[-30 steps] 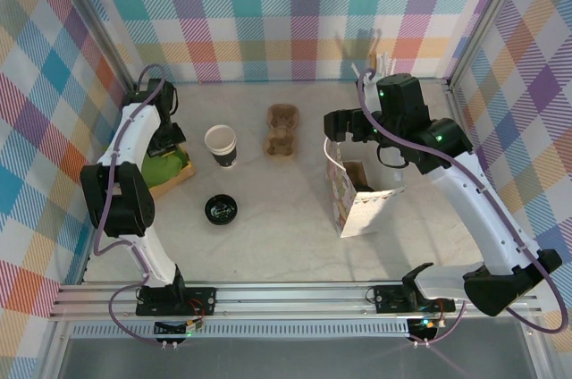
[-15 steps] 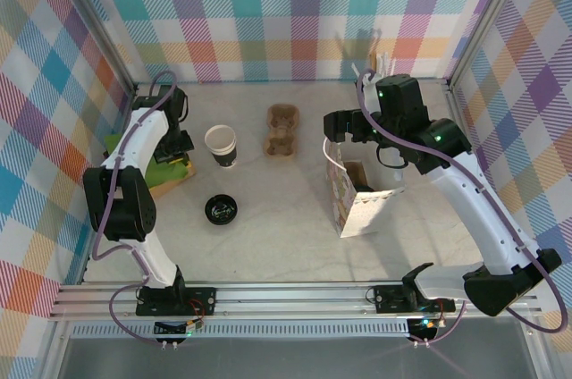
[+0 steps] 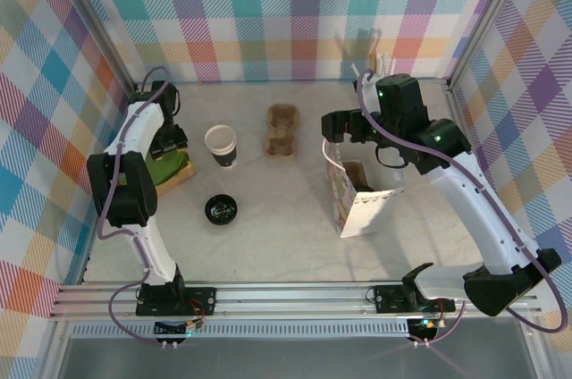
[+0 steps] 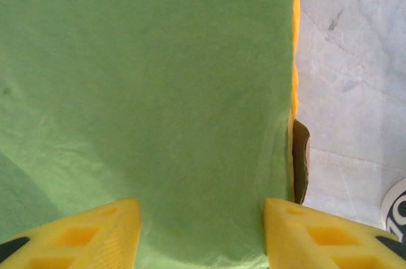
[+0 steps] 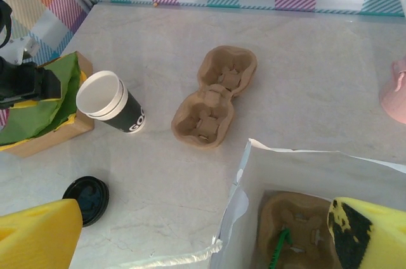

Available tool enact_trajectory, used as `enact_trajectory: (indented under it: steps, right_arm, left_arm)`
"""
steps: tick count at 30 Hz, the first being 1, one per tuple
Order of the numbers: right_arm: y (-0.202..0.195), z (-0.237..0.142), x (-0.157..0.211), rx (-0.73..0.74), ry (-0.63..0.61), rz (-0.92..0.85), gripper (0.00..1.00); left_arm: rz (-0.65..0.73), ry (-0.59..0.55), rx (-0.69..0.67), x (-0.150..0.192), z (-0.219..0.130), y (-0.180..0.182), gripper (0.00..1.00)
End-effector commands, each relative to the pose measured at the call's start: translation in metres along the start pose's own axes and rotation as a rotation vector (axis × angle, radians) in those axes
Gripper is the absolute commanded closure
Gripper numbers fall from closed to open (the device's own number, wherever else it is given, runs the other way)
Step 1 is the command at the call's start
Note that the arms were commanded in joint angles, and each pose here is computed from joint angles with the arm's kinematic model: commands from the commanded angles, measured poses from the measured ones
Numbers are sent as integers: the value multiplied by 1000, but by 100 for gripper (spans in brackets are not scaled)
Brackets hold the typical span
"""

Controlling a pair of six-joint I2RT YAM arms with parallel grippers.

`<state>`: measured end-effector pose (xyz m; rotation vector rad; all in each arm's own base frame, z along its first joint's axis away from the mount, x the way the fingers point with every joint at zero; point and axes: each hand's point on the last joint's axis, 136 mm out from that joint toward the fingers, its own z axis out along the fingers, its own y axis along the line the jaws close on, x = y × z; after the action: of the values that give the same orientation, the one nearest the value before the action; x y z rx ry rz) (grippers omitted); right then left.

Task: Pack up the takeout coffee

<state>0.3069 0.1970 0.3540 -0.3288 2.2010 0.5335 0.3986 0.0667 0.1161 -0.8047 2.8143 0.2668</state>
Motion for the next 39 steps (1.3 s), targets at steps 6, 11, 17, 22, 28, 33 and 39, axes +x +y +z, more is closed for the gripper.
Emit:
enact_trajectory:
  steps: [6, 11, 17, 22, 28, 33, 39]
  right_arm:
    - [39, 10, -2, -125, 24, -51, 1]
    - [58, 13, -4, -154, 33, -88, 1]
    - [71, 15, -5, -173, 46, -113, 1]
    - [77, 14, -5, -170, 55, -128, 1]
    - [80, 12, -5, -162, 57, -140, 1]
    - [80, 13, -4, -155, 59, -144, 1]
    - [78, 13, -3, -144, 62, -154, 1]
  left_arm:
    - [-316, -67, 145, -22, -24, 60, 45]
    - [-555, -32, 181, -7, -4, 113, 45]
    - [-641, -2, 183, 3, 17, 137, 45]
    - [-653, 9, 172, 2, 33, 145, 45]
    - [-647, 12, 118, 2, 45, 155, 45]
    - [-636, 33, 101, 6, 56, 156, 46]
    - [-629, 44, 72, 9, 63, 159, 46]
